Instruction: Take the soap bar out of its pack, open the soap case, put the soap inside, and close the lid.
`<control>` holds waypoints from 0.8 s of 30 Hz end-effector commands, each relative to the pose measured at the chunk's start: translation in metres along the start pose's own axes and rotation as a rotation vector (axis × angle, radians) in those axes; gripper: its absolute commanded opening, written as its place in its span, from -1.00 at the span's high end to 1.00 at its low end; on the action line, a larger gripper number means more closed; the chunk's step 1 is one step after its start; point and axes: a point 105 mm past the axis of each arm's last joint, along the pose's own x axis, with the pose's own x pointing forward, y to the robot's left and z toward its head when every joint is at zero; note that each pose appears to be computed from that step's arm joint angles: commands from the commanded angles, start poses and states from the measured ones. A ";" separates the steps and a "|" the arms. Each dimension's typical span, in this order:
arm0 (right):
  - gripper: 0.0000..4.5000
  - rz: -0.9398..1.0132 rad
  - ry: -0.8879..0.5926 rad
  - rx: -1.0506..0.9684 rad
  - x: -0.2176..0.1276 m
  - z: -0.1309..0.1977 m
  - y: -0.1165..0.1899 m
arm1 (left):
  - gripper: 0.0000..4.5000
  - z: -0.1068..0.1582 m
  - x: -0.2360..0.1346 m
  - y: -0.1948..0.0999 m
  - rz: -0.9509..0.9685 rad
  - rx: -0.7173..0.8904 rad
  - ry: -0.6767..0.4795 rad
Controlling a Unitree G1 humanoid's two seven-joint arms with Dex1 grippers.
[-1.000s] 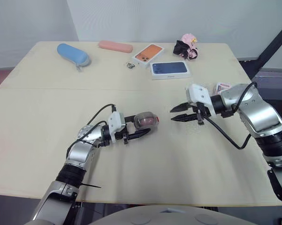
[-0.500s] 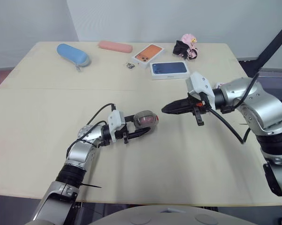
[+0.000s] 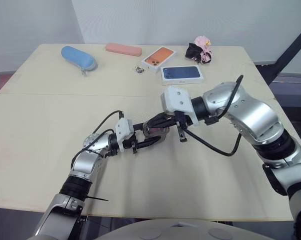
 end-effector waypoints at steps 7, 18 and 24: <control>0.98 -0.001 0.067 -0.102 0.007 0.007 -0.008 | 0.14 -0.001 -0.004 0.004 0.027 0.014 0.021; 0.98 0.029 0.150 -0.137 0.009 0.002 -0.010 | 0.14 -0.002 -0.004 0.004 0.032 0.013 0.022; 0.98 0.031 0.209 -0.149 0.008 -0.006 -0.010 | 0.14 -0.001 -0.004 0.004 0.034 0.013 0.019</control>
